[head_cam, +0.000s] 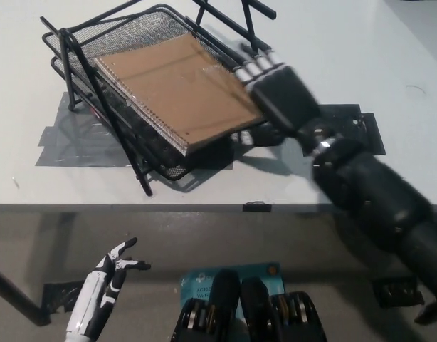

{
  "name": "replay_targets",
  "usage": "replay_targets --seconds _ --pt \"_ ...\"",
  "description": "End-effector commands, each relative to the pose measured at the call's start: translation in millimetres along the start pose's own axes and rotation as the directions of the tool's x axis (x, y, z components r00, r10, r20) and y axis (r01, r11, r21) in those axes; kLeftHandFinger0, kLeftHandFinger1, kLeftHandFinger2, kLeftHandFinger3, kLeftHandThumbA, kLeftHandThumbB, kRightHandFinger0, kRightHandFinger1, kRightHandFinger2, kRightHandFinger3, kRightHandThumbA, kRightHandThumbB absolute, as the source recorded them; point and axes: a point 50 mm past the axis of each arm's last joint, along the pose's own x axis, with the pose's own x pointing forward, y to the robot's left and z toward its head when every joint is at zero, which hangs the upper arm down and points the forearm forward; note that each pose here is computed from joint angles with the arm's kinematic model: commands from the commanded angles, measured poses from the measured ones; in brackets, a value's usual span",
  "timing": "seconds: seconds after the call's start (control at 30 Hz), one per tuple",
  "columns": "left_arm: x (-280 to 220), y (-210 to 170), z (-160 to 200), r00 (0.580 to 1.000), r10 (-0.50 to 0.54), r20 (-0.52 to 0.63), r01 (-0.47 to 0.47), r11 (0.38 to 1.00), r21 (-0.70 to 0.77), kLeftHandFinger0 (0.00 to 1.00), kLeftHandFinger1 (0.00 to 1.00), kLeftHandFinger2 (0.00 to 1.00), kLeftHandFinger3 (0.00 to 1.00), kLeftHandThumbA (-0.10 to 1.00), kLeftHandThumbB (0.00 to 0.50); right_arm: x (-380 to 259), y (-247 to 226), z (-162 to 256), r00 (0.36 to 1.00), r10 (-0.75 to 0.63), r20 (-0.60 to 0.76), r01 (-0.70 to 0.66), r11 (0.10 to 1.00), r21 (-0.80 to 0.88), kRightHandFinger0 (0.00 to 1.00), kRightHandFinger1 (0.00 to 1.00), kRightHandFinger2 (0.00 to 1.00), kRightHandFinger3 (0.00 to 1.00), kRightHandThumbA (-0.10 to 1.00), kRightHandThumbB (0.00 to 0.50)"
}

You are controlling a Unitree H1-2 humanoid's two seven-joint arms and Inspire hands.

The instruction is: A person hands a notebook to the robot and the robot grabs it with its right hand and places it in the file tray kept in the centre of the desk infront of it.

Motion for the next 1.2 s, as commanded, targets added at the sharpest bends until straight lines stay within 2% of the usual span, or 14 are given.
replay_targets --seconds 0.0,0.13,0.17,0.27,0.33,0.47,0.53,0.57,0.63,0.67,0.9,0.93,1.03,1.17 --pt "22 26 20 0.995 0.005 0.097 -0.009 0.999 0.047 0.89 0.75 0.66 0.89 0.95 0.350 -140 -373 39 0.865 0.341 0.368 -0.470 0.808 0.356 1.00 1.00 1.00 1.00 0.94 0.500" --pt "23 26 22 0.996 0.016 0.084 -0.017 1.000 0.020 0.89 0.77 0.69 0.91 0.96 0.387 -190 -394 50 0.921 0.229 0.316 -0.338 0.873 0.351 1.00 1.00 1.00 1.00 0.98 0.500" --pt "24 26 22 0.997 0.022 0.075 -0.024 1.000 0.016 0.88 0.78 0.73 0.94 0.97 0.406 -219 -390 60 0.934 0.154 0.324 -0.290 0.855 0.430 1.00 1.00 1.00 1.00 0.91 0.500" --pt "25 26 22 0.997 0.029 0.070 -0.031 0.999 0.015 0.84 0.79 0.77 0.97 0.97 0.411 -243 -379 62 0.942 0.033 0.334 -0.213 0.828 0.520 1.00 1.00 1.00 1.00 1.00 0.500" --pt "27 27 23 0.996 0.034 0.080 -0.035 0.999 0.012 0.82 0.80 0.79 0.99 0.97 0.404 -264 -361 61 0.926 -0.095 0.365 -0.156 0.784 0.601 1.00 1.00 1.00 1.00 0.89 0.500" --pt "28 27 22 0.996 0.031 0.086 -0.032 0.999 0.009 0.78 0.79 0.81 1.00 0.97 0.395 -310 -312 64 0.897 -0.328 0.295 0.034 0.718 0.695 1.00 1.00 1.00 1.00 0.88 0.500" --pt "28 28 23 0.995 0.034 0.089 -0.036 0.999 0.012 0.78 0.79 0.80 1.00 0.97 0.391 -324 -303 67 0.911 -0.305 0.277 0.041 0.736 0.676 1.00 1.00 1.00 1.00 1.00 0.457" --pt "28 28 23 0.995 0.038 0.093 -0.039 0.999 0.012 0.78 0.79 0.79 1.00 0.96 0.384 -333 -300 68 0.916 -0.319 0.244 0.093 0.759 0.644 1.00 1.00 1.00 1.00 1.00 0.369" --pt "28 29 24 0.994 0.042 0.102 -0.043 0.999 0.004 0.79 0.79 0.80 1.00 0.96 0.376 -335 -295 69 0.926 -0.311 0.216 0.086 0.728 0.680 1.00 1.00 1.00 1.00 1.00 0.379" --pt "26 26 24 0.994 0.044 0.096 -0.044 0.999 -0.007 0.82 0.82 0.82 1.00 0.97 0.386 -324 -280 72 0.927 -0.328 0.185 0.049 0.592 0.804 1.00 1.00 1.00 1.00 1.00 0.495" --pt "12 17 18 0.997 0.046 0.065 -0.045 0.999 -0.016 0.86 0.88 0.89 1.00 1.00 0.395 -308 -182 149 0.921 -0.382 -0.069 0.161 0.214 0.963 1.00 1.00 1.00 1.00 1.00 0.500" --pt "7 15 16 0.997 0.048 0.058 -0.047 0.999 -0.020 0.87 0.89 0.90 1.00 1.00 0.374 -306 -168 160 0.931 -0.341 -0.131 0.175 0.103 0.979 1.00 1.00 1.00 1.00 1.00 0.491" --pt "-3 12 12 0.998 0.047 0.045 -0.046 0.999 -0.023 0.87 0.90 0.92 1.00 1.00 0.380 -312 -121 166 0.950 -0.225 -0.217 0.217 -0.027 0.976 1.00 1.00 1.00 1.00 1.00 0.437" --pt "-15 11 8 0.999 0.041 0.016 -0.041 0.998 -0.039 0.89 0.92 0.96 1.00 1.00 0.401 -315 -42 151 0.960 -0.005 -0.280 0.280 -0.038 0.959 1.00 1.00 1.00 1.00 1.00 0.369"
